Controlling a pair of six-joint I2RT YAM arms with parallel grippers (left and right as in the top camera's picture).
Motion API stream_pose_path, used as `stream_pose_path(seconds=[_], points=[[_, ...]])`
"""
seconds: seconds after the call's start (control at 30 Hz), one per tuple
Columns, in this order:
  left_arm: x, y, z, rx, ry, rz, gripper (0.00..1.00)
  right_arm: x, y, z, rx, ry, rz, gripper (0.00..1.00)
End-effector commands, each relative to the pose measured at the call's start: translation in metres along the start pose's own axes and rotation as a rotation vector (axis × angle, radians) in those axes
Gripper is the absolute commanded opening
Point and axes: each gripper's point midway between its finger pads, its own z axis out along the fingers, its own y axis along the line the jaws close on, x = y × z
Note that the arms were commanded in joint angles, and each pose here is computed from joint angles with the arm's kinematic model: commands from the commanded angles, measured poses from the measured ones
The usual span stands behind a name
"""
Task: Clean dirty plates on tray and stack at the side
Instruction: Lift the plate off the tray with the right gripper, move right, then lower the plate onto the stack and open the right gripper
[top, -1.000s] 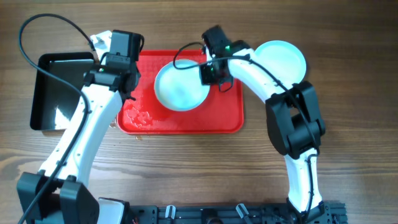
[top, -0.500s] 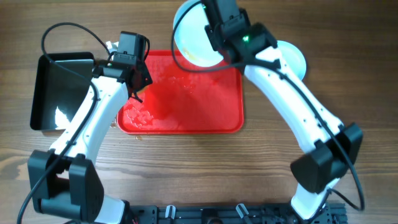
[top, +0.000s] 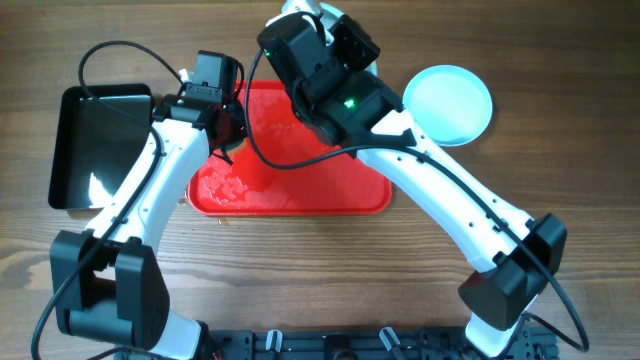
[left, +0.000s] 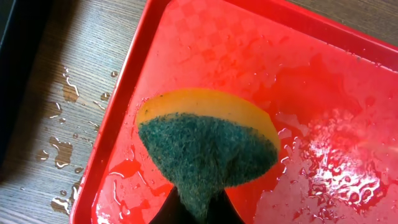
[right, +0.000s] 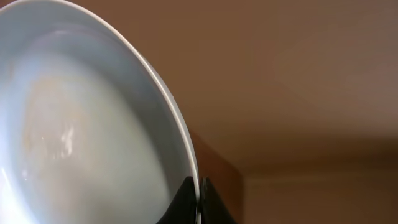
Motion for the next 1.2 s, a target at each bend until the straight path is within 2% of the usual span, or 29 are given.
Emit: stream_pose_path(seconds=[0.0, 0.23, 0.33, 0.53, 0.67, 0.73, 0.87, 1.03, 1.17], points=[[0.003, -0.002, 0.004, 0.007, 0.012, -0.011, 0.04, 0.002, -0.03, -0.008, 0.128, 0.035, 0.013, 0.04], [0.003, -0.002, 0.003, 0.007, 0.013, -0.01, 0.04, 0.004, -0.03, -0.007, 0.13, 0.03, 0.158, 0.04], [0.003, -0.002, 0.004, 0.006, 0.013, -0.011, 0.04, 0.014, -0.017, 0.004, 0.037, 0.046, 0.255, 0.04], [0.003, -0.002, 0.004, 0.006, 0.013, -0.01, 0.04, 0.073, 0.043, 0.049, -0.565, 0.274, 0.604, 0.04], [0.003, -0.002, 0.004, 0.006, 0.013, -0.011, 0.04, 0.111, 0.026, 0.083, -0.777, 0.347, 0.807, 0.04], [0.003, -0.002, 0.004, 0.006, 0.013, -0.011, 0.04, 0.135, 0.011, 0.102, -0.802, 0.376, 0.896, 0.04], [0.003, -0.002, 0.003, 0.007, 0.012, -0.01, 0.04, 0.214, -0.012, 0.145, -0.746, 0.481, 1.065, 0.04], [0.002, -0.003, 0.003, 0.008, 0.01, -0.011, 0.04, 0.284, 0.009, 0.174, -0.671, 0.581, 1.188, 0.04], [0.002, -0.003, 0.003, 0.008, 0.011, -0.011, 0.04, 0.307, 0.035, 0.183, -0.649, 0.596, 1.234, 0.04]])
